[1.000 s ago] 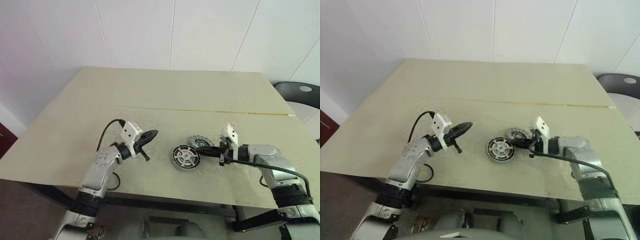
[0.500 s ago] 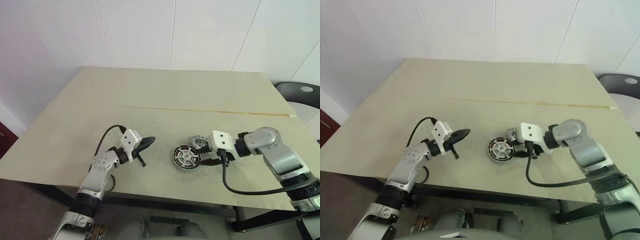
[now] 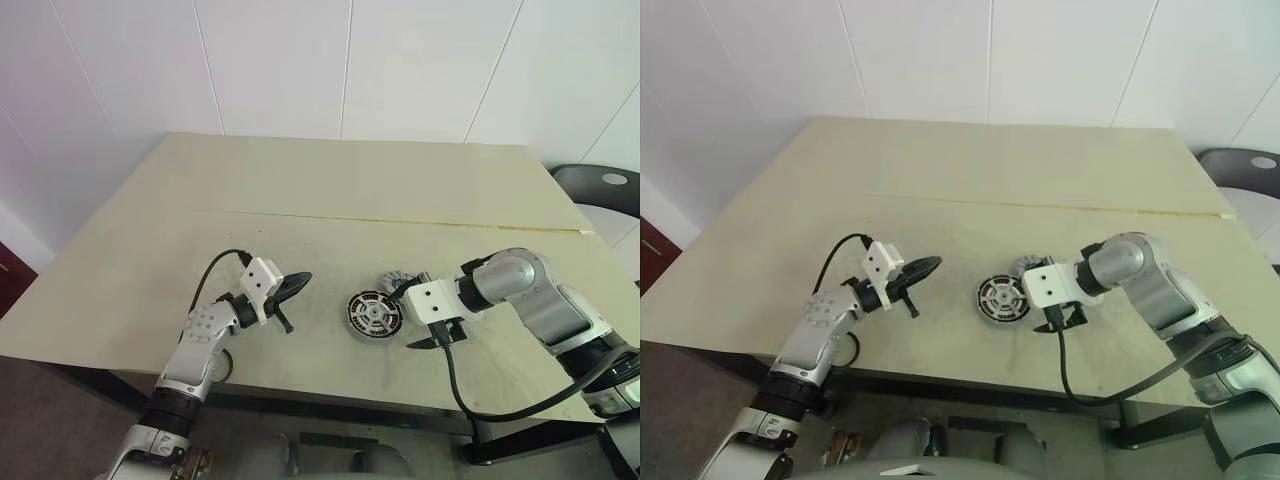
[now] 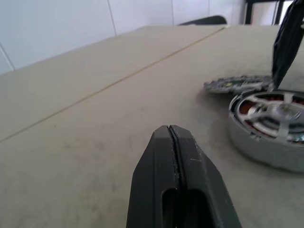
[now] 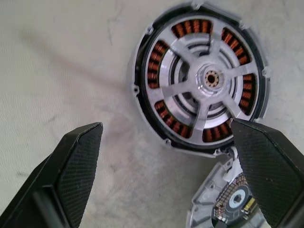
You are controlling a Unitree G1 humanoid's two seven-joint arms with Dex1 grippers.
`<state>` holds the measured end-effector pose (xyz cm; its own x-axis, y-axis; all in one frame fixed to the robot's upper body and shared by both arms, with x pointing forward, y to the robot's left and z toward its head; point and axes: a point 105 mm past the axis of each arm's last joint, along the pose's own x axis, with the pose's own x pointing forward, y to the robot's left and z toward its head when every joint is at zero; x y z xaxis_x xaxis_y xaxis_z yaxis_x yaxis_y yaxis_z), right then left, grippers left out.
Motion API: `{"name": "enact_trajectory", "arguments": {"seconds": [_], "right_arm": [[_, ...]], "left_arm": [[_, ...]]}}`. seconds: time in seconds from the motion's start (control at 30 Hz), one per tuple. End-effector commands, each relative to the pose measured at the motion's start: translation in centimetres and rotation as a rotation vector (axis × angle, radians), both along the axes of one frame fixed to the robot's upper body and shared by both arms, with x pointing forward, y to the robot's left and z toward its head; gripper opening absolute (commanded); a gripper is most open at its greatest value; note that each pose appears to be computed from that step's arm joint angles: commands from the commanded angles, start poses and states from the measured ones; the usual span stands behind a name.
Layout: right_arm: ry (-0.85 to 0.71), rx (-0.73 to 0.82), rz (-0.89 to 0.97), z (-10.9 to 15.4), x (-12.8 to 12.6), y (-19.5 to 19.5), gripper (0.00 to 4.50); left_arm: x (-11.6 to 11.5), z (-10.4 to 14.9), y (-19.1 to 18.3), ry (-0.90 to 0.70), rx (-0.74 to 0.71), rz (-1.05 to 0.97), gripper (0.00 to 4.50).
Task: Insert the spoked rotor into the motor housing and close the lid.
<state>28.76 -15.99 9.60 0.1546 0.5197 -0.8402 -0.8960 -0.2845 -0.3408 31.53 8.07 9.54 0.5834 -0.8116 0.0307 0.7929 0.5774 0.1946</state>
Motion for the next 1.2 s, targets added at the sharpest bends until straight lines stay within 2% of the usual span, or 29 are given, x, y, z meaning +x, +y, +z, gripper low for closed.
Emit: {"name": "enact_trajectory", "arguments": {"seconds": [0.03,0.27,0.43,0.53,0.8,1.17,1.2], "right_arm": [[-0.072,-0.044,0.063,1.2,0.0,0.2,4.49],[-0.114,-0.1,0.147,1.9,-0.5,0.6,4.49],[-0.136,-0.118,0.136,1.3,0.2,0.8,4.49],[-0.19,-0.142,0.115,0.3,1.5,0.6,3.91],[-0.189,-0.12,0.071,-1.0,2.6,0.5,1.47],[-0.198,-0.114,0.084,-0.2,2.6,0.5,1.47],[-0.194,-0.114,0.086,-0.3,2.5,0.5,1.3]], "left_arm": [[-0.4,2.8,0.1,-0.066,-0.046,-0.022,0.0],[-0.2,2.2,0.5,-0.049,-0.008,-0.009,0.0],[-0.1,1.3,0.6,-0.034,0.008,0.013,0.0],[0.0,0.9,0.6,-0.03,0.033,0.019,0.0],[0.3,1.0,0.7,-0.043,0.042,0.036,0.0],[0.5,1.0,0.3,-0.049,0.049,0.03,0.0],[0.6,1.0,0.3,-0.05,0.049,0.029,0.0]]}}
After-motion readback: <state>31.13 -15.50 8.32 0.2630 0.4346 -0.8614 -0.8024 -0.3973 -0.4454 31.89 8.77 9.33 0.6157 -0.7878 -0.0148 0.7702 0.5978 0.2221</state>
